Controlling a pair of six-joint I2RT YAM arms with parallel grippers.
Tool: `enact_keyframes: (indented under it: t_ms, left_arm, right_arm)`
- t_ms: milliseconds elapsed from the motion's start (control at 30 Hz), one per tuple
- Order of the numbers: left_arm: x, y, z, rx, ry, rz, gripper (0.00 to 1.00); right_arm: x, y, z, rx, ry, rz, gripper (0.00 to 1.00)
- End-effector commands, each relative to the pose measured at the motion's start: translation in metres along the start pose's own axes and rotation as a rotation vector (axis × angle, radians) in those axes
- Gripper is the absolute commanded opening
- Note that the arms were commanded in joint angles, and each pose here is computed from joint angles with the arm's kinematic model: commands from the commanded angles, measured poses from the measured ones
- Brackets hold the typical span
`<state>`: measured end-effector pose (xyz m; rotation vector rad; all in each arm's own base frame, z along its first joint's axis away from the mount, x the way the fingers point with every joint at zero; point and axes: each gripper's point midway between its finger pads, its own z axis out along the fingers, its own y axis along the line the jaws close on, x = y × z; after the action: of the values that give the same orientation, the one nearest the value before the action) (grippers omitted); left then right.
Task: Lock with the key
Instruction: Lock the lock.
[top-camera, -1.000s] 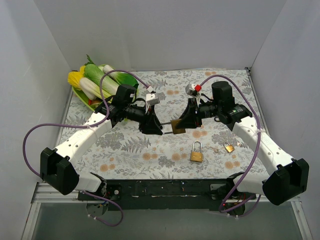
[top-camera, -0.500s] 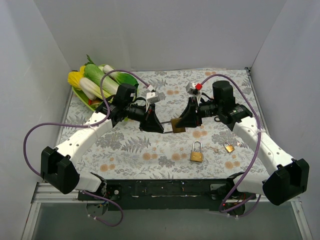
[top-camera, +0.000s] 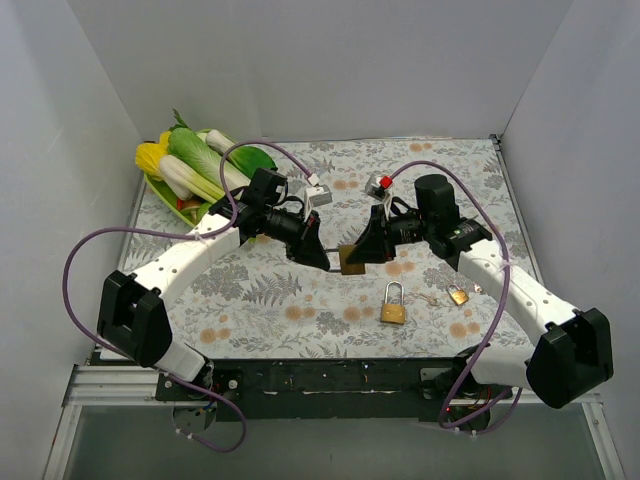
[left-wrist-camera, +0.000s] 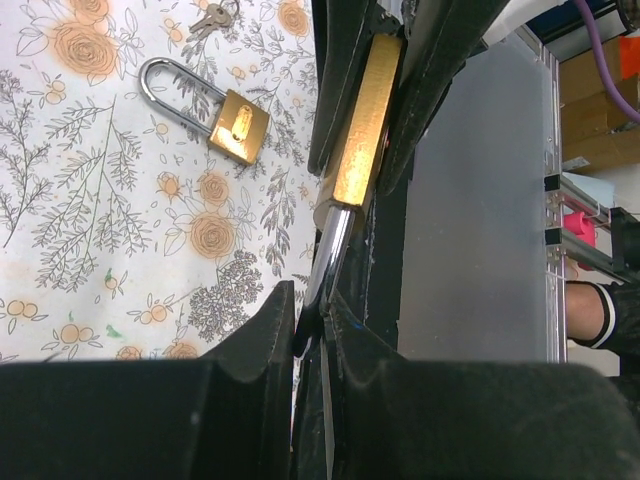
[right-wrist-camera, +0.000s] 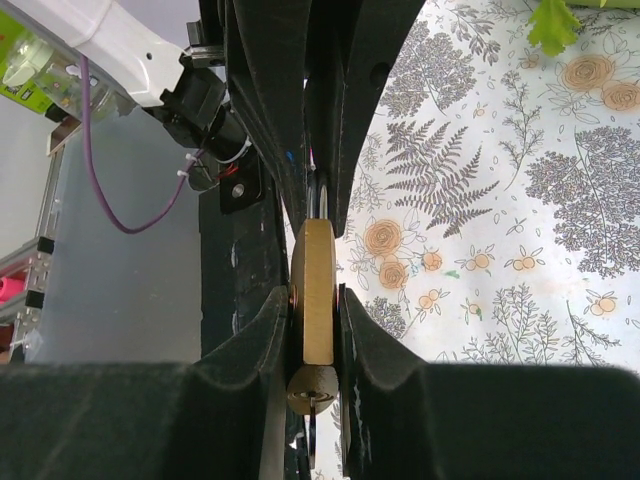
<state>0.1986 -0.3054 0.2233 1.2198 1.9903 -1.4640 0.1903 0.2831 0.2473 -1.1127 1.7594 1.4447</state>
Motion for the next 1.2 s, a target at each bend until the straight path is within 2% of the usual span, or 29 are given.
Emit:
enact_keyframes:
  t_ms: [0,167,467,533,567,600,633,667,700,733,833,900,1000,1167]
  left_arm:
    - [-0.081,-0.061,0.021,0.187,-0.167,0.34,0.0]
    - [-0.075,-0.066,0.017,0.191,-0.155,0.348,0.0]
    - [-0.049,-0.037,-0.023,0.106,-0.149,0.216,0.01]
    - [-0.054,-0.019,-0.037,0.05,-0.193,0.164,0.15]
    - [-0.056,-0.017,-0.043,0.041,-0.212,0.076,0.27]
    - [-0.063,-0.006,-0.053,0.007,-0.255,0.058,0.36]
    - [-0.061,0.003,-0.056,-0.021,-0.274,-0.009,0.64]
    - [-0.063,0.007,-0.059,-0.037,-0.299,-0.103,0.81]
    - [-0.07,0.012,-0.065,-0.078,-0.342,-0.135,0.89]
    - [-0.076,0.039,-0.07,-0.225,-0.402,-0.226,0.95]
    - [-0.081,0.068,-0.082,-0.369,-0.535,-0.533,0.98]
    - [-0.08,0.076,-0.085,-0.39,-0.605,-0.733,0.98]
    - [-0.085,0.082,-0.085,-0.37,-0.672,-0.89,0.98]
    - [-0.088,0.096,-0.072,-0.325,-0.659,-1.103,0.98]
  right_arm:
    - [-0.014,0.061,0.038,-0.285,-0.029,-0.186,0.01]
    - [-0.018,0.053,0.031,-0.249,-0.023,-0.184,0.01]
    - [-0.025,0.009,-0.011,-0.087,-0.074,-0.062,0.01]
    - [-0.027,-0.002,-0.018,-0.049,-0.096,-0.022,0.01]
    - [-0.032,-0.013,-0.025,-0.01,-0.125,-0.014,0.01]
    - [-0.038,-0.018,-0.028,0.008,-0.152,0.015,0.01]
    - [-0.036,-0.024,-0.03,0.03,-0.166,0.041,0.01]
    - [-0.041,-0.036,-0.036,0.086,-0.196,0.057,0.01]
    - [-0.047,-0.04,-0.039,0.113,-0.227,0.078,0.01]
    - [-0.048,-0.053,-0.042,0.181,-0.259,0.1,0.01]
    - [-0.069,-0.078,-0.057,0.366,-0.395,0.119,0.01]
    - [-0.078,-0.09,-0.065,0.452,-0.456,0.125,0.01]
    - [-0.099,-0.107,-0.073,0.582,-0.52,0.114,0.01]
    - [-0.113,-0.112,-0.061,0.689,-0.512,0.023,0.01]
